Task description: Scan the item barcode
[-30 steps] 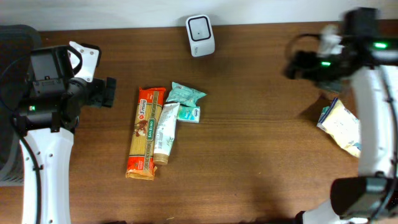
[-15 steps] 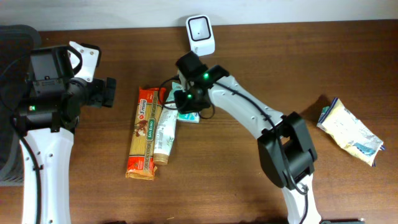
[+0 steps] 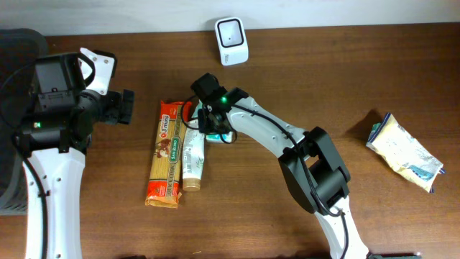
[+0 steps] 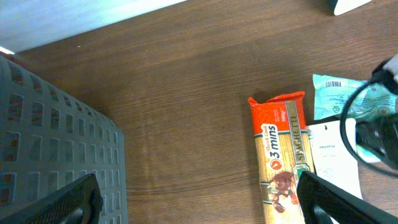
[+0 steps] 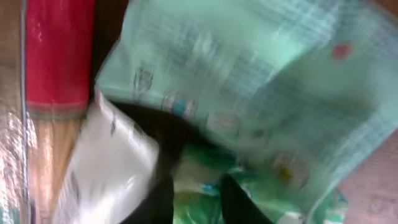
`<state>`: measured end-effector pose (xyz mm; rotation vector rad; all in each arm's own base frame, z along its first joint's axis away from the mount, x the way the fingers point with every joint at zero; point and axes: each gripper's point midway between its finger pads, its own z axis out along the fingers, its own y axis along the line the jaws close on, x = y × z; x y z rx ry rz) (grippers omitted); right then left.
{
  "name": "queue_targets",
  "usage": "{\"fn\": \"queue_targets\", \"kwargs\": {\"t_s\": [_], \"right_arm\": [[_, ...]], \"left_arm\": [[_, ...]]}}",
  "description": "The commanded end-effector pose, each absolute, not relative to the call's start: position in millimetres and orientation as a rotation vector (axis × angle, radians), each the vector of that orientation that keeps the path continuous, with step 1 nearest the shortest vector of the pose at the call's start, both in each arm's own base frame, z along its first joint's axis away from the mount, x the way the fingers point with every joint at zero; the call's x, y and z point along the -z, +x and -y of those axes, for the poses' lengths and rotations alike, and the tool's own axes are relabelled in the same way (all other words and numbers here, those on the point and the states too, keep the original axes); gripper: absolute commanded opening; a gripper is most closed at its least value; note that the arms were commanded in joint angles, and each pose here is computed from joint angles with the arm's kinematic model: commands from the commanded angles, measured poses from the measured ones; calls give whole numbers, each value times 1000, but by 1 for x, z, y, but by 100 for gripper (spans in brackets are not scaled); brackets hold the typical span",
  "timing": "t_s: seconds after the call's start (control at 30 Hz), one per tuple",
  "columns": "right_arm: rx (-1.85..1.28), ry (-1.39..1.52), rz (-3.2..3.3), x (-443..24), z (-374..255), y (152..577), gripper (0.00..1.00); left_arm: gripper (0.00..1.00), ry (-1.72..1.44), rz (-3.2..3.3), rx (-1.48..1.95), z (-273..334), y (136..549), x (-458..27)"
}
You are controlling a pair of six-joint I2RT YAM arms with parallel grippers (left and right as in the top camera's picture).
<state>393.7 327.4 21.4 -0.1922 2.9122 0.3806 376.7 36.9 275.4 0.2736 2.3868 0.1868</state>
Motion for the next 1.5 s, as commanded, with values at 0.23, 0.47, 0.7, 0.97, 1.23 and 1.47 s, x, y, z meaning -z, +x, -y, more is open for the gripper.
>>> {"fn": "queue_targets", "kwargs": {"t_s": [0.23,0.47,0.7,0.97,1.23,1.47], "right_arm": [[-243,-1186,-3010,-46,-231,360,48],[-485,-478,-3028,-57,-281,396,31],[-31,-77,-3002,-33,-286,381,16],[-152,-73,-3074,-14,-296,364,4],[2,-502,-3407,-23,-221,305,4],[-54,-326,-3285,-88,-170,345,5]], "left_arm": [[99,293,-2373,-185,-36,378,-279],[99,292,-2372,-185,-36,378,-279],[99,293,-2373,-185,-36,378,-279],[99,293,-2373,-185,-36,378,-279],[99,293,-2373,-185,-36,378,-279],[99,293,-2373,-185,-36,378,-279]]}}
